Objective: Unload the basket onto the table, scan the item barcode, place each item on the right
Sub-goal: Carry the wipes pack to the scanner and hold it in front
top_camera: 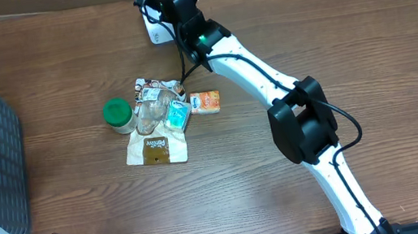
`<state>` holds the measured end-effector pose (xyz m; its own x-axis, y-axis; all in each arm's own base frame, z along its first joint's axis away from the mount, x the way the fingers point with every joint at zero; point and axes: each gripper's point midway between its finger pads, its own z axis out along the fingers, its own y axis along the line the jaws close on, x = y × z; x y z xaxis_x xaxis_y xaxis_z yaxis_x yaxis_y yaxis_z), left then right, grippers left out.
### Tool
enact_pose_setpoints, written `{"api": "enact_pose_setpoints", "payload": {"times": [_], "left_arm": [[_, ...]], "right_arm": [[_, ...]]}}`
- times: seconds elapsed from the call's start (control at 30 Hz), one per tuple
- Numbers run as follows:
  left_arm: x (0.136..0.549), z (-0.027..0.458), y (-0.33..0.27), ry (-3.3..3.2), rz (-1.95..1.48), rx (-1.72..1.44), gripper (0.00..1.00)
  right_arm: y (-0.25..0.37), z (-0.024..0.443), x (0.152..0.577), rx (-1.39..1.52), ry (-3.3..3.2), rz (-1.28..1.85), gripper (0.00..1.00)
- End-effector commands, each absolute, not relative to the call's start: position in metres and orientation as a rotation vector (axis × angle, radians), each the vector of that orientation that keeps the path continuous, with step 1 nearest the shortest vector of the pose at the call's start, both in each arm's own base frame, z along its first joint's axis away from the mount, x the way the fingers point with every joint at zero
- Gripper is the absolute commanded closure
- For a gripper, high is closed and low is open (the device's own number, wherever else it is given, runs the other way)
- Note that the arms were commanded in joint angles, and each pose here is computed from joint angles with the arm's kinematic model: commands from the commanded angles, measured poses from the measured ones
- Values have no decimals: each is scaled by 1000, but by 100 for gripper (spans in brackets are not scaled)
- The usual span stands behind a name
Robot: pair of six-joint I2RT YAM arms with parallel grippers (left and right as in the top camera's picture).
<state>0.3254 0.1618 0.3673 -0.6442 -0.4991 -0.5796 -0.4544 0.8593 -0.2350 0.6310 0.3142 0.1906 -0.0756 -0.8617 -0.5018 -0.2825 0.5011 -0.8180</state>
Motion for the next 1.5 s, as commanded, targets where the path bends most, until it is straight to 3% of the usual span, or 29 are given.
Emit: {"api": "enact_pose_setpoints", "payload": {"times": [0.0,0.83,0.93,1.03,1.2,1.47], "left_arm": [[324,375,160,2355,-79,-649,0],[324,375,160,2355,-79,-649,0],[324,375,160,2355,-79,-649,1],[324,375,160,2355,-79,-649,0],[324,375,160,2355,-79,-649,1],[324,375,160,2355,-79,-649,1]], "right_arm": [[318,205,630,-1025,1572,-697,96],[334,192,618,-1132,1569,-699,96],[344,205,609,-1158,1559,-607,96],[350,247,598,-1079,1543,-461,96],[330,304,593,-986,1507,-470,96],[308,282,589,-983,1649,-485,96]]}}
